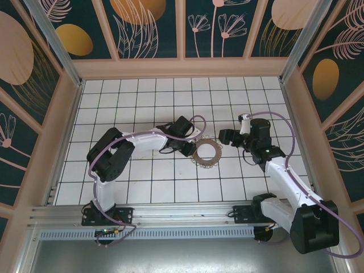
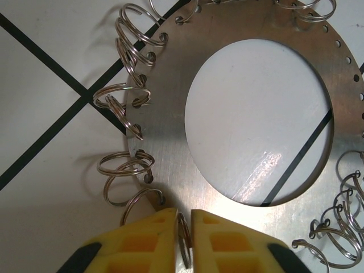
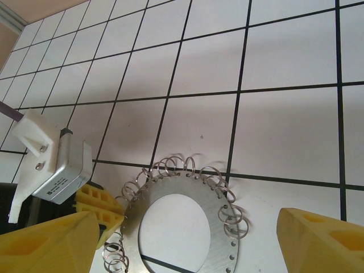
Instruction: Put the keys on the keyring
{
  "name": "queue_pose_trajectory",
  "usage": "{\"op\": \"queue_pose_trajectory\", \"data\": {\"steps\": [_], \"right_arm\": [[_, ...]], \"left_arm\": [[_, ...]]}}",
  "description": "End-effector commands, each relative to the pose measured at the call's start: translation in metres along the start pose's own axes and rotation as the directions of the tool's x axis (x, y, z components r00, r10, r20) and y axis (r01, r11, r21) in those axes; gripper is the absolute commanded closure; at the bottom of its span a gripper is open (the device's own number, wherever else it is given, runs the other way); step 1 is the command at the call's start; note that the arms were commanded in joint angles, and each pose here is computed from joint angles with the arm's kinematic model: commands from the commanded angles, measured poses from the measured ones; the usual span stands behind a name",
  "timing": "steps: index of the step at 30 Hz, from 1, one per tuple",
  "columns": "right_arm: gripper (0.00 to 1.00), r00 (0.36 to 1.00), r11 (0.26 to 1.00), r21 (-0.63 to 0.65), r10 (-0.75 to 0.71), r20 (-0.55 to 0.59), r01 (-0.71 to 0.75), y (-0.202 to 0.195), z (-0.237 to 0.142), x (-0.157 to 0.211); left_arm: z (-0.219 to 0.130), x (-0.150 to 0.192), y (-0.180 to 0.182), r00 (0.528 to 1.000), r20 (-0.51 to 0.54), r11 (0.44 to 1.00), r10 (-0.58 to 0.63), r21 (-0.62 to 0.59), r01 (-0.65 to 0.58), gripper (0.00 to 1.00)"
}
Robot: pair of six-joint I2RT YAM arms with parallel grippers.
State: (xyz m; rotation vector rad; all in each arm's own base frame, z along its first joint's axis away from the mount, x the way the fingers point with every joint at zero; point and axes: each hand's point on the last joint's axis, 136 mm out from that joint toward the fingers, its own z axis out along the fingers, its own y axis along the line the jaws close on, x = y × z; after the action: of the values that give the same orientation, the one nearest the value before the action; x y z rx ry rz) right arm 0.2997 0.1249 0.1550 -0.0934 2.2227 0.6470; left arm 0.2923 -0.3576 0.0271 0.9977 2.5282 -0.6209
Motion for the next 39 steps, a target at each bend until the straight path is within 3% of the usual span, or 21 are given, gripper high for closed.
{"op": "queue_pose_trajectory", "data": {"steps": [1,18,32,39], "right_arm": [[0.19,1.0,1.0,-0.006,-0.015,0.015,0.015,0.001,-0.001,-0.004],[0.19,1.0,1.0,-0.007,-0.015,0.018,0.015,0.001,-0.002,-0.004],[0.19,1.0,1.0,-0.008,-0.012,0.019,0.012,0.0,-0.001,-0.004],[0.19,1.0,1.0,-0.015,-0.013,0.018,0.013,0.002,-0.003,-0.003]], "left_arm": [[0.007,0.011,0.0,0.999,-0.04,1.0,0.012,-0.002,-0.012,0.89],[0.006,0.019,-0.004,0.999,-0.052,1.0,0.0,0.022,0.001,0.86],[-0.004,0.019,-0.008,0.999,-0.036,0.999,0.001,0.033,0.0,1.0],[-0.015,0.013,-0.011,1.0,-0.014,0.999,0.01,0.033,-0.01,1.0]]}}
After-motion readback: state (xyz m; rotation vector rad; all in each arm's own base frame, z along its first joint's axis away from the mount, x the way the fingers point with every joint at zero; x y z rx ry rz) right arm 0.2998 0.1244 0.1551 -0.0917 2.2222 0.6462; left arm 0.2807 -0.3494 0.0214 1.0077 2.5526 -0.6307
